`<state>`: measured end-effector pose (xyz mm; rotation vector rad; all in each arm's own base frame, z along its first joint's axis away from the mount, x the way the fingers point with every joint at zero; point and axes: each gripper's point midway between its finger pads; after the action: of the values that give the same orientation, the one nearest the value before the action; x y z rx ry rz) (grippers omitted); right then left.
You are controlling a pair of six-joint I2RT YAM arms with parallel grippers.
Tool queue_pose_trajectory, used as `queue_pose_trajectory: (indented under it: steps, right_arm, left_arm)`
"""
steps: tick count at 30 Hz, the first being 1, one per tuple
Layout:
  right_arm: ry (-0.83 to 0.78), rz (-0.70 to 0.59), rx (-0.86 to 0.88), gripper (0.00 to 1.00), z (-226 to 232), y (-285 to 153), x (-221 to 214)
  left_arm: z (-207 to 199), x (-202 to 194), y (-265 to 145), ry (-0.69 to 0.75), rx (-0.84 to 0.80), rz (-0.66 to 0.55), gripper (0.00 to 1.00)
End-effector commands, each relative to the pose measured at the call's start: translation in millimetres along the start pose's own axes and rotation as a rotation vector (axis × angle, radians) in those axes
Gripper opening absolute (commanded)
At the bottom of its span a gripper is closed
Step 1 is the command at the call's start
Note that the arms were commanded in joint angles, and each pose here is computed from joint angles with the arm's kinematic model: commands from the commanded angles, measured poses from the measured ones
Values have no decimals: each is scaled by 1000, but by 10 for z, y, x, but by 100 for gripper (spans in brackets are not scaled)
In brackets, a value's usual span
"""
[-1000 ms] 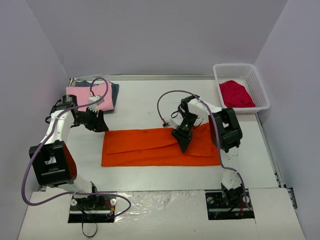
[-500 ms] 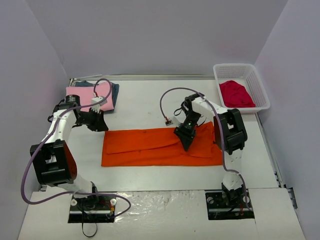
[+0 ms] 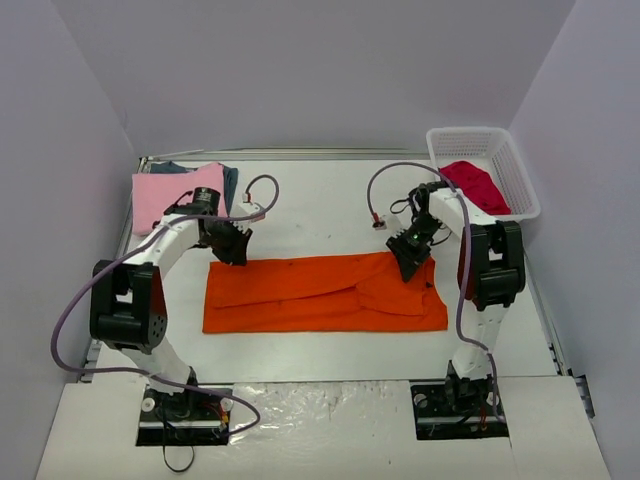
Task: Fold and stack the t-shirts
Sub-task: Rotate the tshirt 90 degrees
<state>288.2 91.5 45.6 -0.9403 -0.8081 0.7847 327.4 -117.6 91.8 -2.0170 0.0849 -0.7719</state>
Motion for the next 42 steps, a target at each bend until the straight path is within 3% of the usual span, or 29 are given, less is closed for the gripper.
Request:
queue_pose_trajectory:
  steps: [1, 15, 24, 28, 34, 42]
  right_arm:
    - [57, 58, -33, 7, 12, -32, -217]
    - [190, 134, -9, 4, -238, 296, -678]
    - [281, 157, -113, 0, -930, 270, -633]
    - [310, 142, -113, 0, -1313, 355, -428]
    - [273, 57, -203, 0, -1893, 288, 206]
    - [61, -69, -447, 1, -2200, 290, 1244]
  left_arm:
    - [227, 97, 121, -16, 103, 6, 2]
    - [592, -540, 505, 65, 374, 304, 2]
    - [543, -809, 357, 142, 447, 433, 2]
    - [357, -906, 331, 184, 419, 478, 2]
    - [-82, -1122, 509, 251, 306, 556, 3]
    - [-717, -1213, 801, 308, 156, 590, 2]
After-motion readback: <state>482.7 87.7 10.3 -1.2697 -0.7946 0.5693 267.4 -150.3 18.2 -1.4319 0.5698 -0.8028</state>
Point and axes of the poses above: each gripper's point midway between its finger pads, its own y axis out along the fingers, its own z axis along the line the jaws close on, x = y × z, and after that the axes turned 15 degrees about -y, right-handed
